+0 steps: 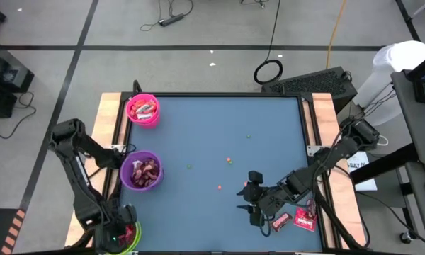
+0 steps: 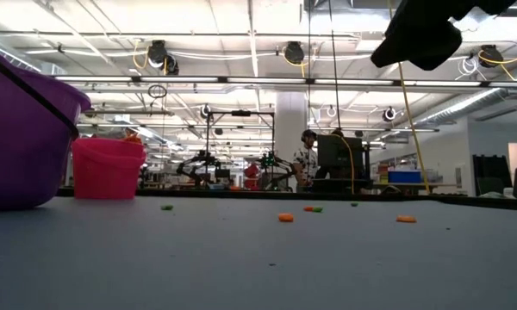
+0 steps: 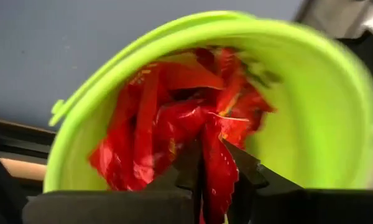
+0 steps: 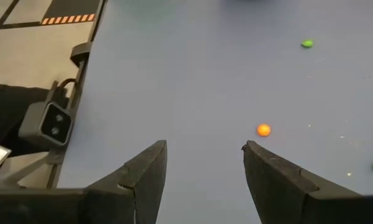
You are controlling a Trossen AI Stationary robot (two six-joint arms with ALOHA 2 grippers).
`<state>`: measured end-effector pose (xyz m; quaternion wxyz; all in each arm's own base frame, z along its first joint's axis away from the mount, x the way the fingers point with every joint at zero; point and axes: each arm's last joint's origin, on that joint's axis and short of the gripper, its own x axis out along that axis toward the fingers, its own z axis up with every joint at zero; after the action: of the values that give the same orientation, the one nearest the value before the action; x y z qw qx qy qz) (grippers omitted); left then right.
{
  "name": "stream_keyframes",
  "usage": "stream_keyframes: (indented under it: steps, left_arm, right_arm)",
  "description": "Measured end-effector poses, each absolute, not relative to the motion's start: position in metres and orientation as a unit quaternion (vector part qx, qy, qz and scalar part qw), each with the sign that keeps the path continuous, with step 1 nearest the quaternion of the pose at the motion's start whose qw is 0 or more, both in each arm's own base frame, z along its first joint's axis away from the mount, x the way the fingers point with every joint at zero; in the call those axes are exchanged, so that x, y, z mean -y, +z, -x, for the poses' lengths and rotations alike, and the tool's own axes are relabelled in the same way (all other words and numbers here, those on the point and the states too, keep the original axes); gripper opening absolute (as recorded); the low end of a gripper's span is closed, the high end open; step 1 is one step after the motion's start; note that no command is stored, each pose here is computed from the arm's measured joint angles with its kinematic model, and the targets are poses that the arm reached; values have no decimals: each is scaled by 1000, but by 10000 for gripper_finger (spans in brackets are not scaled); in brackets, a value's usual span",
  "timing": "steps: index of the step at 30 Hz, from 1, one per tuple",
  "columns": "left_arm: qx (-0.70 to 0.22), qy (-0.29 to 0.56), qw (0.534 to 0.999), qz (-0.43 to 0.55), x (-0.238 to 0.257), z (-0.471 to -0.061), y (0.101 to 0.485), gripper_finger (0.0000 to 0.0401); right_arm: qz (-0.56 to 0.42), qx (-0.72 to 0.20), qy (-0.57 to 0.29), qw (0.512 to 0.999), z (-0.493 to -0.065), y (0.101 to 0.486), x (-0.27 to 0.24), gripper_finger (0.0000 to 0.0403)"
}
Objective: Organize candy in baskets
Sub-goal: Put the red candy into the green bucket
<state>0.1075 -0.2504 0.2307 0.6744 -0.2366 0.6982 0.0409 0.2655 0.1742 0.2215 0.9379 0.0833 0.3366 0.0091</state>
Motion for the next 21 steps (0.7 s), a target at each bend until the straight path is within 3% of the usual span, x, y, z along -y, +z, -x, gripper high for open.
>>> stream_keyframes:
  steps: [6, 15, 21]
  left_arm:
    - [-708, 62, 668, 221, 250, -109, 216, 71]
    - [-726, 32, 647, 230, 243, -109, 227, 179]
    - [-670, 2, 692, 267, 223, -108, 257, 198]
  right_arm:
    - [-84, -337, 6, 938, -267, 221, -172, 201]
    - [-90, -337, 5, 937, -267, 221, -172, 201]
    - [-98, -339, 4, 936, -267, 221, -172, 201]
